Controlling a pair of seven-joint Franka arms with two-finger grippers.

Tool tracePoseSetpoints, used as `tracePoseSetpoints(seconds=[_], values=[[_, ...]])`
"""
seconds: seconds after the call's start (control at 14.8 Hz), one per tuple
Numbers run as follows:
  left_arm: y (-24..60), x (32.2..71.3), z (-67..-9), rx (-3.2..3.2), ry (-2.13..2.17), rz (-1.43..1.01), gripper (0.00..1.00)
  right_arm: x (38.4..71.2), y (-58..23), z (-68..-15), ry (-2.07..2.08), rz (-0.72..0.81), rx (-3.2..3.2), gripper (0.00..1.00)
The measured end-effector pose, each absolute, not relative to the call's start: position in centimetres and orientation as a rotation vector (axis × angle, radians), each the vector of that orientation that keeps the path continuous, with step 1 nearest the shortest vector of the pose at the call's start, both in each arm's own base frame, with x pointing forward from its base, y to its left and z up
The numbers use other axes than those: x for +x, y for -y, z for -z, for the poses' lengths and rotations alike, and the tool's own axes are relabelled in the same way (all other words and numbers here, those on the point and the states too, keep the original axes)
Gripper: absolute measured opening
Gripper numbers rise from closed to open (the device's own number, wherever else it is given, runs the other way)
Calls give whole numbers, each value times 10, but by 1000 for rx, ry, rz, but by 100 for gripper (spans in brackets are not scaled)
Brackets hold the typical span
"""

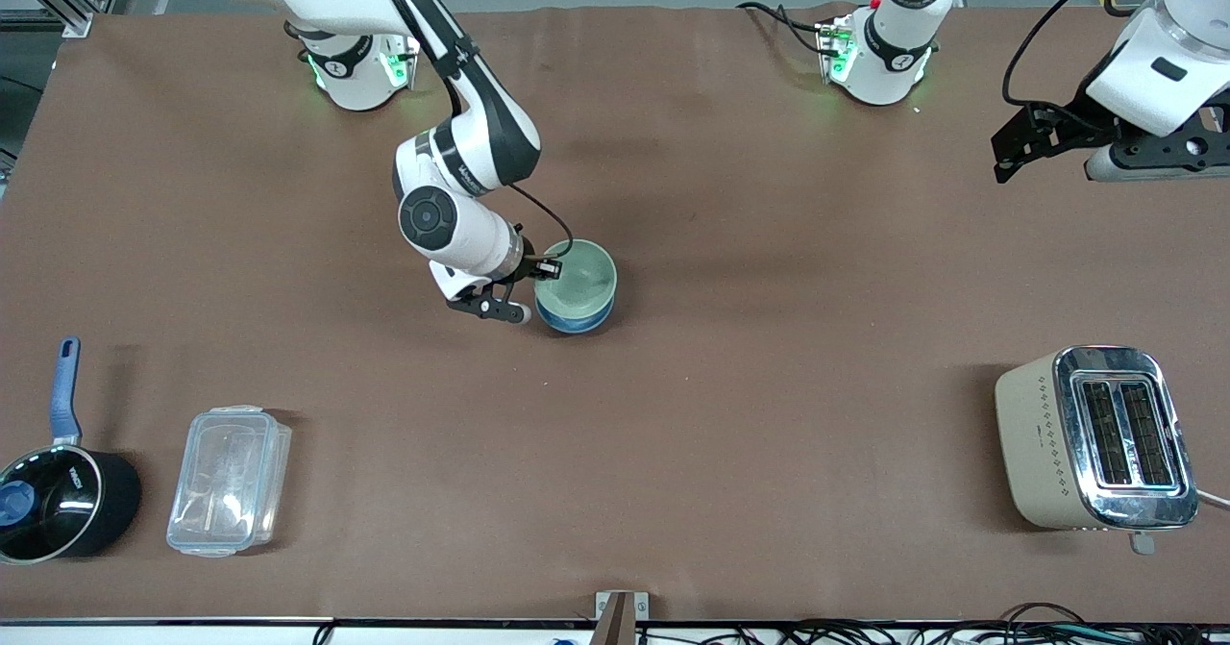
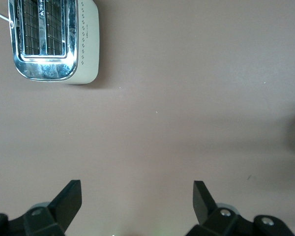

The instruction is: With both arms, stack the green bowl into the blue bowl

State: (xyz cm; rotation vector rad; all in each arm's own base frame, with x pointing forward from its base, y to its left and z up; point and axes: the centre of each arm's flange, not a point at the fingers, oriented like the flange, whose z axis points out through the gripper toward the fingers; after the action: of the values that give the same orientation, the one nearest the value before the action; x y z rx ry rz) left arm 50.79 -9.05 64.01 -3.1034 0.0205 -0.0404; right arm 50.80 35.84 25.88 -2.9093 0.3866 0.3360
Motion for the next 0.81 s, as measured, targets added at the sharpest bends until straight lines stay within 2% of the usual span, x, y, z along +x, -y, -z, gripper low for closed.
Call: tracePoseSetpoints(seconds=[0.54,0.81], values=[[73,501,-649,-3124,-110,22,100,509,-355,-242,-409,-287,-2914,5],[50,501,-664,-3130,-66,55,100,508,-356,-241,-406,-282,-2914,9]])
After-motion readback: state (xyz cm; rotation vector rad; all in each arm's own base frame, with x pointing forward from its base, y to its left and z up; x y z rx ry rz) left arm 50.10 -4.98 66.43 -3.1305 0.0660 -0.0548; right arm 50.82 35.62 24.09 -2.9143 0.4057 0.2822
